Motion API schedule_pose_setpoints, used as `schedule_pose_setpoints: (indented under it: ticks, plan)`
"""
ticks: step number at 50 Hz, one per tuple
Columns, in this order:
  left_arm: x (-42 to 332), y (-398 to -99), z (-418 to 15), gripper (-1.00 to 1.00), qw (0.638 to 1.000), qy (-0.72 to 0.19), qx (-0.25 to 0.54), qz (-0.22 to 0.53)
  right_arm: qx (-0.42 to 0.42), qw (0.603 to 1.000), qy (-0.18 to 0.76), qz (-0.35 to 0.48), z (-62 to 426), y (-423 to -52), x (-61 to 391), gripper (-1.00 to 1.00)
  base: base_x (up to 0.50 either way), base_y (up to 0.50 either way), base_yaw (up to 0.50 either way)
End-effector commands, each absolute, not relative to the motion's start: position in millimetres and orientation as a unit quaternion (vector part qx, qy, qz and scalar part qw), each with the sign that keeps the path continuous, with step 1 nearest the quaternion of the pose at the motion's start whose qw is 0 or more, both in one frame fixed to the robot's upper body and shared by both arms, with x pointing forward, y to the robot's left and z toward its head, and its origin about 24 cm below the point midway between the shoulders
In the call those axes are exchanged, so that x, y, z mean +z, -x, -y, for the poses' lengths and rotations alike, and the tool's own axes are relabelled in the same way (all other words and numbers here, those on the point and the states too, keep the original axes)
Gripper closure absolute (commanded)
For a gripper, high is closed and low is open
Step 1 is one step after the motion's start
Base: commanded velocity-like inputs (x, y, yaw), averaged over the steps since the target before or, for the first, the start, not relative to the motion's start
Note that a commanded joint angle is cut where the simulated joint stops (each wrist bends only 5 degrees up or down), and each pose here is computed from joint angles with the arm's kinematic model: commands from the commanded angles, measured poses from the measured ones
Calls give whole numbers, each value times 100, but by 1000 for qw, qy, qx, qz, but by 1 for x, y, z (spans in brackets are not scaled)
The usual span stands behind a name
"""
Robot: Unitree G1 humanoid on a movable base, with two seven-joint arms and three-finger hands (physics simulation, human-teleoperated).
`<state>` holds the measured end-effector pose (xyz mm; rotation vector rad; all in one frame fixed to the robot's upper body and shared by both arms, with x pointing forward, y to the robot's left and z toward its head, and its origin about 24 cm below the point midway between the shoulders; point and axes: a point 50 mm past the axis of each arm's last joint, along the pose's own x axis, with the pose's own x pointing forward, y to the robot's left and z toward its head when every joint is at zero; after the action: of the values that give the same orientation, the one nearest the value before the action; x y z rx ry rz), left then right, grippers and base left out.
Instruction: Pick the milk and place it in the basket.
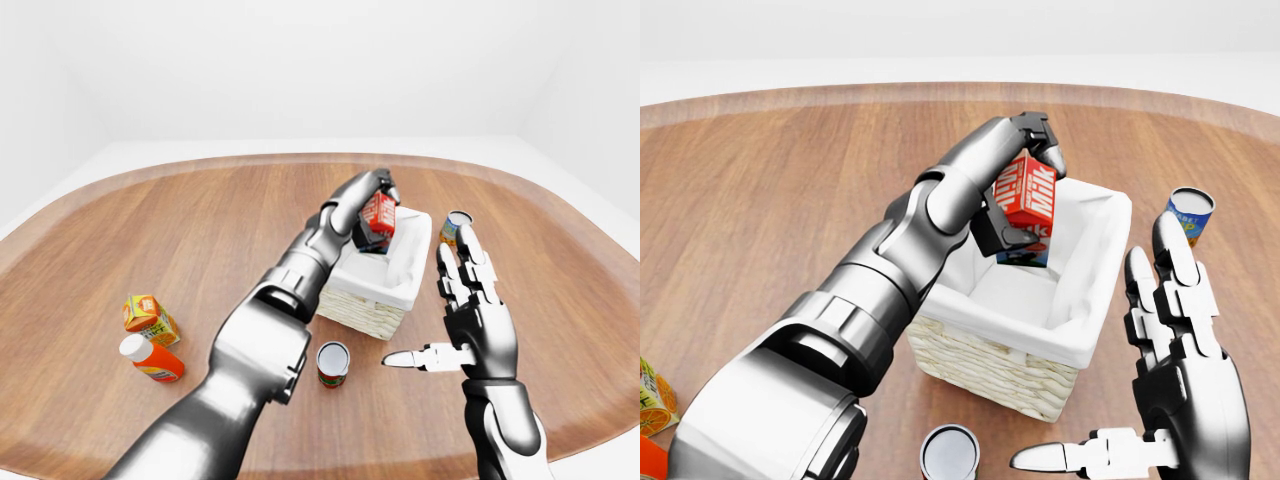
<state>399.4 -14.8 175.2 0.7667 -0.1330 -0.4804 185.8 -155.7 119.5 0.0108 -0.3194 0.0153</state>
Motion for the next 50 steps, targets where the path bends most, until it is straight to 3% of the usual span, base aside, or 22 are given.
schedule_pose_setpoints:
  ticks: [1,50]
  plan:
    - [188,-401,15,100,907,-355,-211,87,8,987,-5,159,155,-186,120,-100,0,0,0]
    - [183,-399,17,100,905,-358,-214,83,12,987,-3,157,153,-185,118,-100,0,0,0]
